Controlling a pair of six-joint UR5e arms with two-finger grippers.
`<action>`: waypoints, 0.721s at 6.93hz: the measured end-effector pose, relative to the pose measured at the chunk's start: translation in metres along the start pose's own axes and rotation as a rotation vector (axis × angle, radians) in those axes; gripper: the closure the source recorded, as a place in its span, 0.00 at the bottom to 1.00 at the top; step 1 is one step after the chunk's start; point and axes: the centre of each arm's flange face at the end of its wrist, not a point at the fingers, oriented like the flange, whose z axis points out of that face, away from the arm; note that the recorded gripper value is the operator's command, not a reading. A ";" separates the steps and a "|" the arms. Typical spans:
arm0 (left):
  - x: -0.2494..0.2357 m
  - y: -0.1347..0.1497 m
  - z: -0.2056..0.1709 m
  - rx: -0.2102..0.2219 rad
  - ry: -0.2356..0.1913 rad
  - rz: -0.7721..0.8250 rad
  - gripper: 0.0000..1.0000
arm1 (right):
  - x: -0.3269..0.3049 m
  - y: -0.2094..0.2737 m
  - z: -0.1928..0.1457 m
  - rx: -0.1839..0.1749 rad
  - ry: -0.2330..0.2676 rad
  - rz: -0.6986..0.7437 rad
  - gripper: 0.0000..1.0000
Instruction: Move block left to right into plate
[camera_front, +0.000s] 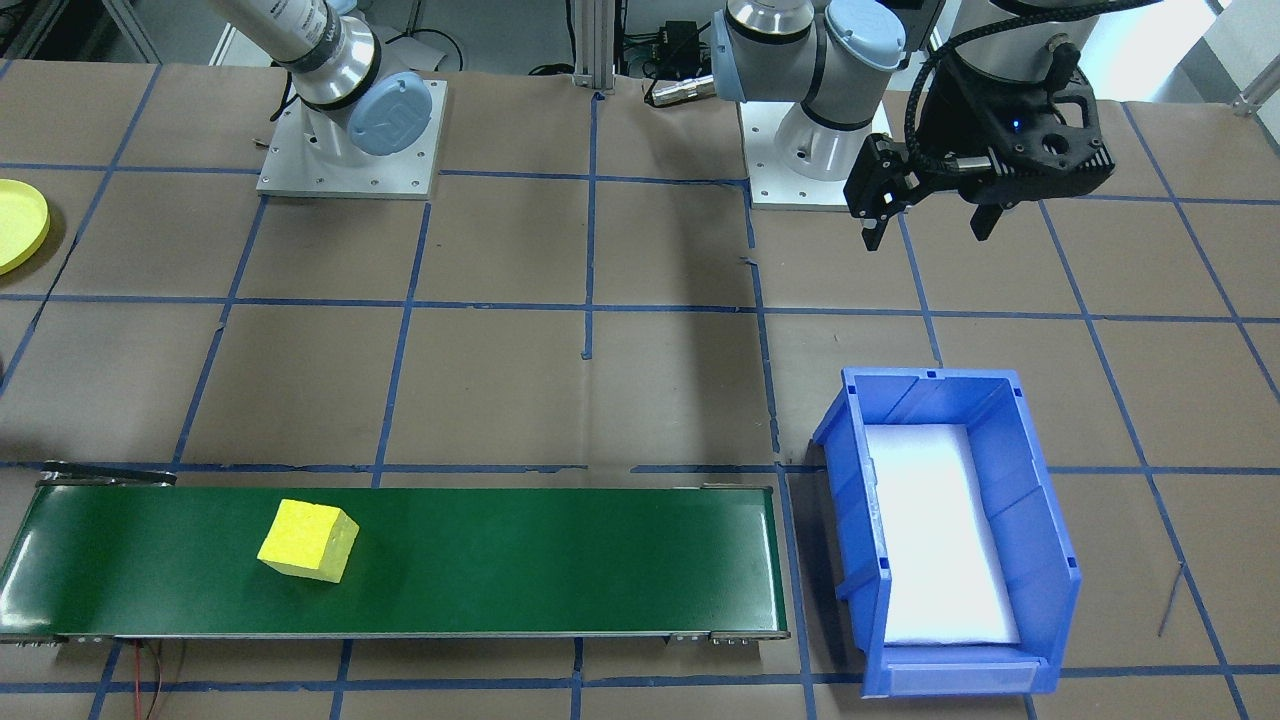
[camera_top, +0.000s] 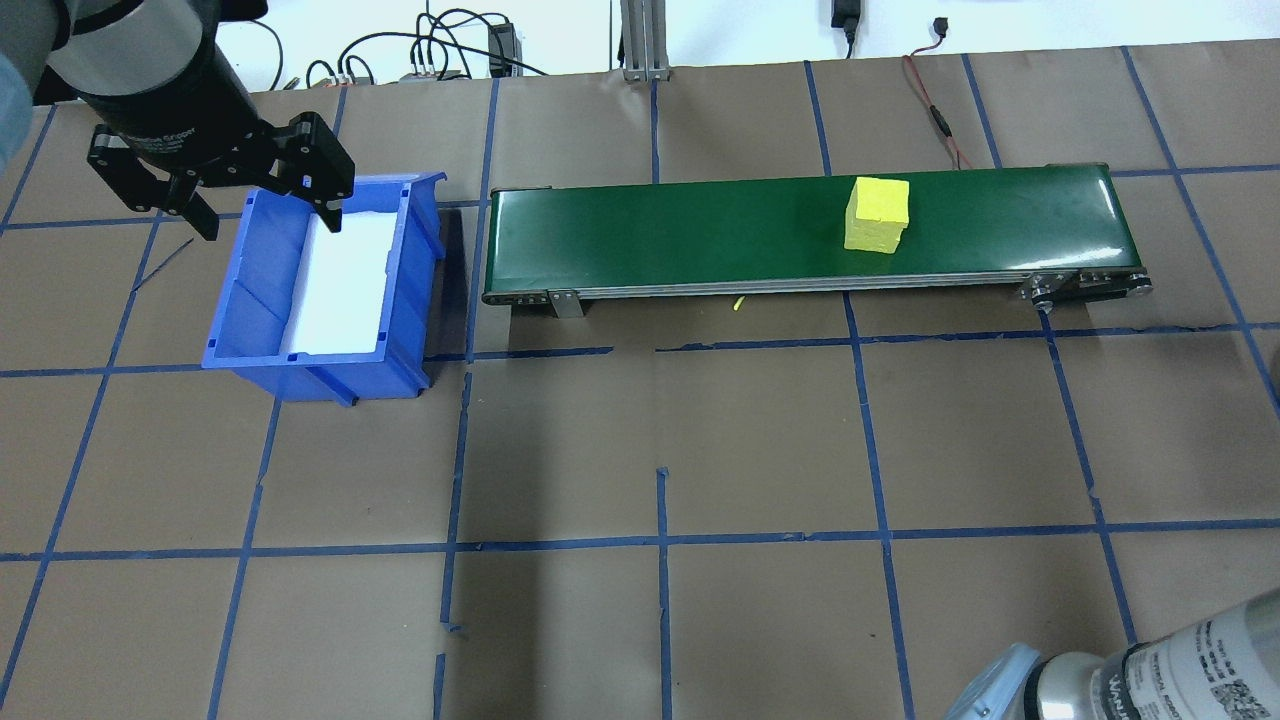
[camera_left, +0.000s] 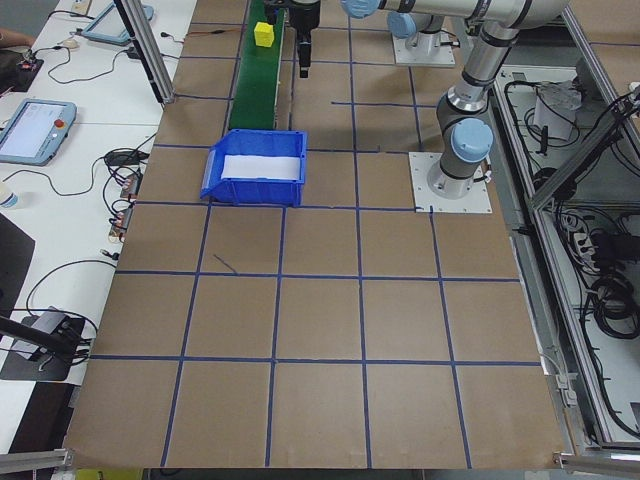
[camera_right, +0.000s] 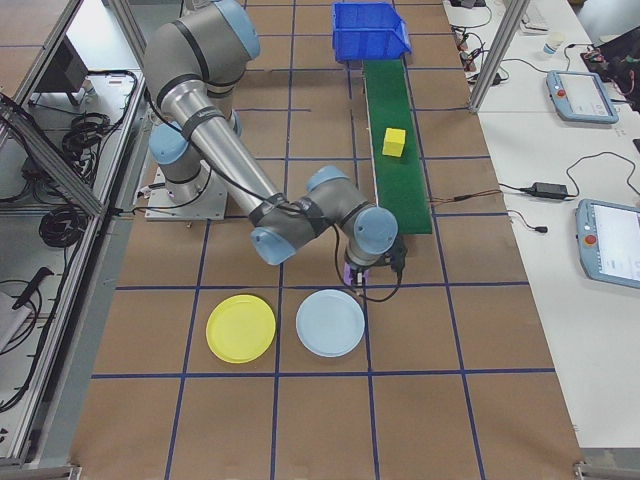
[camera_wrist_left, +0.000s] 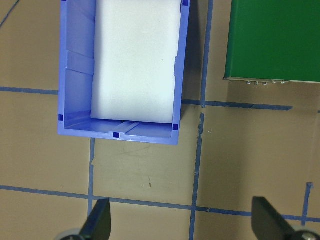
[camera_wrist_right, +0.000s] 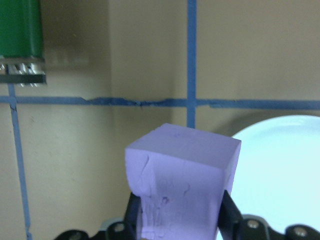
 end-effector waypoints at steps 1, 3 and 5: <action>0.000 0.000 0.000 0.000 0.000 0.000 0.00 | 0.045 0.033 0.012 0.000 -0.020 -0.008 0.81; 0.000 0.000 0.000 0.000 0.001 -0.001 0.00 | 0.099 0.070 0.041 0.002 -0.058 -0.012 0.01; 0.000 0.000 0.001 -0.001 0.002 -0.004 0.00 | 0.106 0.077 0.042 0.009 -0.058 -0.012 0.00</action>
